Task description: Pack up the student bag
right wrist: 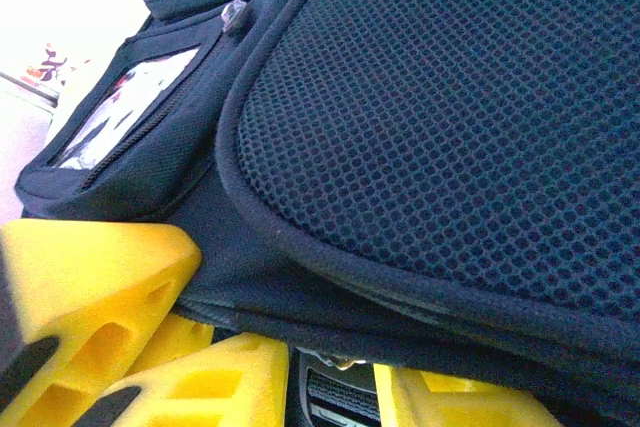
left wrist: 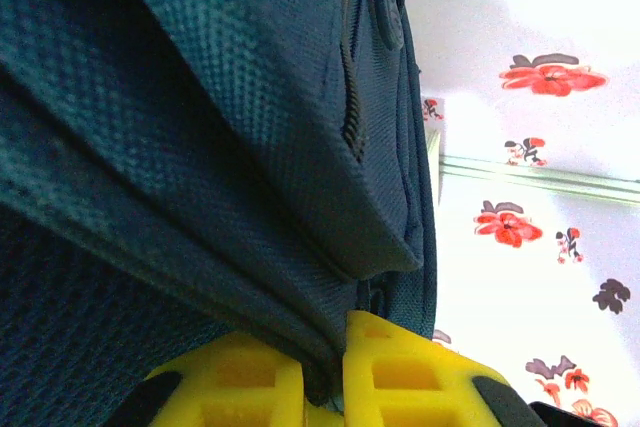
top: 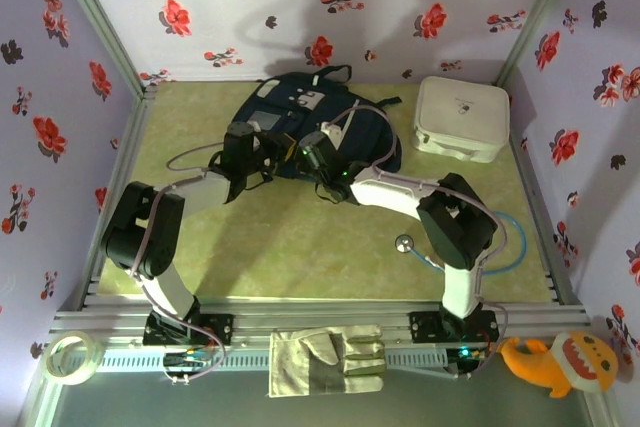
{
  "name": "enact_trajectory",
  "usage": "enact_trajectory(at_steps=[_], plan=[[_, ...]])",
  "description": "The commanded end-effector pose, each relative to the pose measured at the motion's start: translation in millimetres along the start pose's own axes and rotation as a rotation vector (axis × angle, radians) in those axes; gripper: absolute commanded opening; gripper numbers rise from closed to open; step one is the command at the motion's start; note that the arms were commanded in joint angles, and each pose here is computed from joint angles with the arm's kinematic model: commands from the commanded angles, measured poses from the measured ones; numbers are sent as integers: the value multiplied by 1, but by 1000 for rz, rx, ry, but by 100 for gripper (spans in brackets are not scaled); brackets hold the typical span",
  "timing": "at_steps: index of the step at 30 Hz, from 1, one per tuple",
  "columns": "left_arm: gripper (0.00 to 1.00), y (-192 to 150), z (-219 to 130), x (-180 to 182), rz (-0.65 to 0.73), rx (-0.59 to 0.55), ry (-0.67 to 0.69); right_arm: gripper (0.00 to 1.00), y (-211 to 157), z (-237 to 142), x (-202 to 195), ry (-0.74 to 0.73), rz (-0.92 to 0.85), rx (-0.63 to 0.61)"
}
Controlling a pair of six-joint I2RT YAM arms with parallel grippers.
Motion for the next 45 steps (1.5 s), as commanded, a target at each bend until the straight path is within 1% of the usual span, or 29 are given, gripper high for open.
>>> enact_trajectory(at_steps=[1, 5, 10, 16, 17, 20, 24, 26, 34, 37, 40, 43, 45], plan=[[0, -15, -12, -32, 60, 82, -99, 24, 38, 14, -17, -81, 54, -133], [0, -14, -11, -31, 64, 83, -96, 13, 41, 14, -16, -81, 54, -116], [0, -11, -8, -28, 68, 79, -83, 7, 47, 2, -16, -83, 42, -87], [0, -4, -6, -21, 63, 62, -67, 5, 46, -17, -31, -152, -6, 6], [0, -3, -6, -20, 66, 60, -67, 5, 43, -18, -32, -139, -16, 41], [0, 0, -6, -19, 65, 53, -61, 4, 35, -21, -41, -169, -60, 112], [0, 3, -5, -18, 71, 49, -54, 4, 21, -27, -58, -264, -122, 191], [0, 5, -5, -17, 74, 42, -50, 4, 16, -31, -71, -352, -140, 182], [0, 14, -6, -9, 65, 17, -29, 6, 6, -51, -103, -538, -156, 135], [0, 15, -5, -8, 67, 17, -27, 8, 4, -47, -103, -506, -168, 141], [0, 15, -4, -7, 66, 17, -26, 10, -1, -32, -89, -357, -186, 192], [0, 14, -5, -8, 68, 18, -27, 12, -5, -23, -83, -291, -180, 208], [0, 14, -5, -9, 70, 17, -30, 16, -8, -20, -81, -251, -176, 217]])
Point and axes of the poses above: each hand's point on the last joint's axis, 136 mm out from that joint toward the fingers, its own z axis out along the fingers, its own x axis along the line the jaws close on, y = z × x, the point moved 9 cm from there along -z, back along the fingers, and after that the axes turned 13 degrees about -z, right-handed, at the moved point
